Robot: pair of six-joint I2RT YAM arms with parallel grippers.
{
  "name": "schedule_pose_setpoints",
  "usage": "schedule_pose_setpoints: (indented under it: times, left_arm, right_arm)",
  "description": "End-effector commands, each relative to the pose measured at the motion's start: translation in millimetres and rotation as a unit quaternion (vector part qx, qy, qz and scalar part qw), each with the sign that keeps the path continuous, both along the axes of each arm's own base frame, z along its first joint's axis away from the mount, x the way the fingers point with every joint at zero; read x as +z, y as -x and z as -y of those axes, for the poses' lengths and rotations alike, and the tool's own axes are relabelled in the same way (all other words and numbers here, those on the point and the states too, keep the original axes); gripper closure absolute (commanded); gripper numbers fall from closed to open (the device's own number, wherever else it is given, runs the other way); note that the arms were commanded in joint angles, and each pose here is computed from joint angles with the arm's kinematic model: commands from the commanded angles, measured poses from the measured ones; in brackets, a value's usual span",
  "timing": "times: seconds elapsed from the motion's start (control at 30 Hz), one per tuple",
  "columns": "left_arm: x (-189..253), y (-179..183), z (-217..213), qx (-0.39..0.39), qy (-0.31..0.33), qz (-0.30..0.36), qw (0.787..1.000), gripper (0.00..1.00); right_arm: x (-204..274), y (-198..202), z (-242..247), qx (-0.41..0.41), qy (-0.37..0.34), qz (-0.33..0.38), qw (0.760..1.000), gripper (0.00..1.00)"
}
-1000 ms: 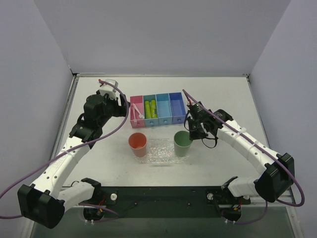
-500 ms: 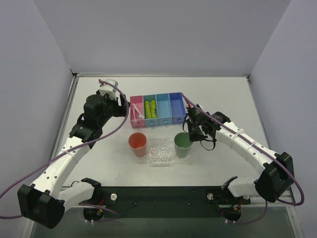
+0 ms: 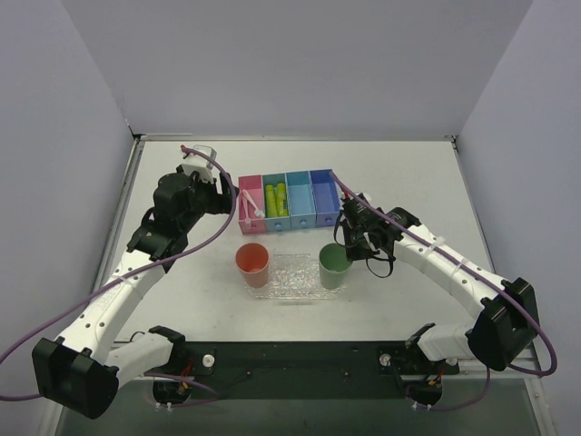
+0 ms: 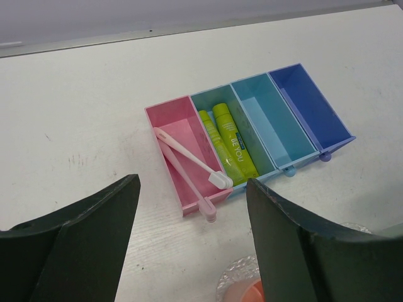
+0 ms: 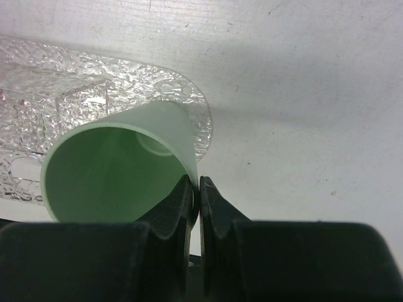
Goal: Prepare toiletry sets of a toothbrush and toothpaste on the tray
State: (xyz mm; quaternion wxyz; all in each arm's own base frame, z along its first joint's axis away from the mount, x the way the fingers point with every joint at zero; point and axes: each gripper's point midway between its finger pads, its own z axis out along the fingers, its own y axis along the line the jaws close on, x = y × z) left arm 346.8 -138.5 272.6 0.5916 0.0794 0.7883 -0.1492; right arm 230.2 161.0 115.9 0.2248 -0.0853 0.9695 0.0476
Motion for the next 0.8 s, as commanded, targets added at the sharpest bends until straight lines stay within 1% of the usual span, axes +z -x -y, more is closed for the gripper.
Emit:
schedule_pose_setpoints:
  times: [0.0, 0.37, 0.77]
  left_arm:
    - [26.4, -2.9, 2.0, -0.002, 0.018, 0.031, 0.999, 0.21]
    - [24.7, -2.8, 2.2, -0.003, 0.017, 0.029, 0.999, 0.21]
    - [25.1, -3.1, 2.0, -0.002, 0.017, 0.030, 0.999, 0.21]
  right_arm:
    - [3.0, 0.5, 3.3, -0.007, 0.005, 0.015, 1.000, 1.00]
    - [3.6, 0.7, 3.8, -0.004, 0.008, 0.013, 1.000, 1.00]
    - [6.9, -1.4, 2.7, -0.003, 0.009, 0.014, 1.000, 0.80]
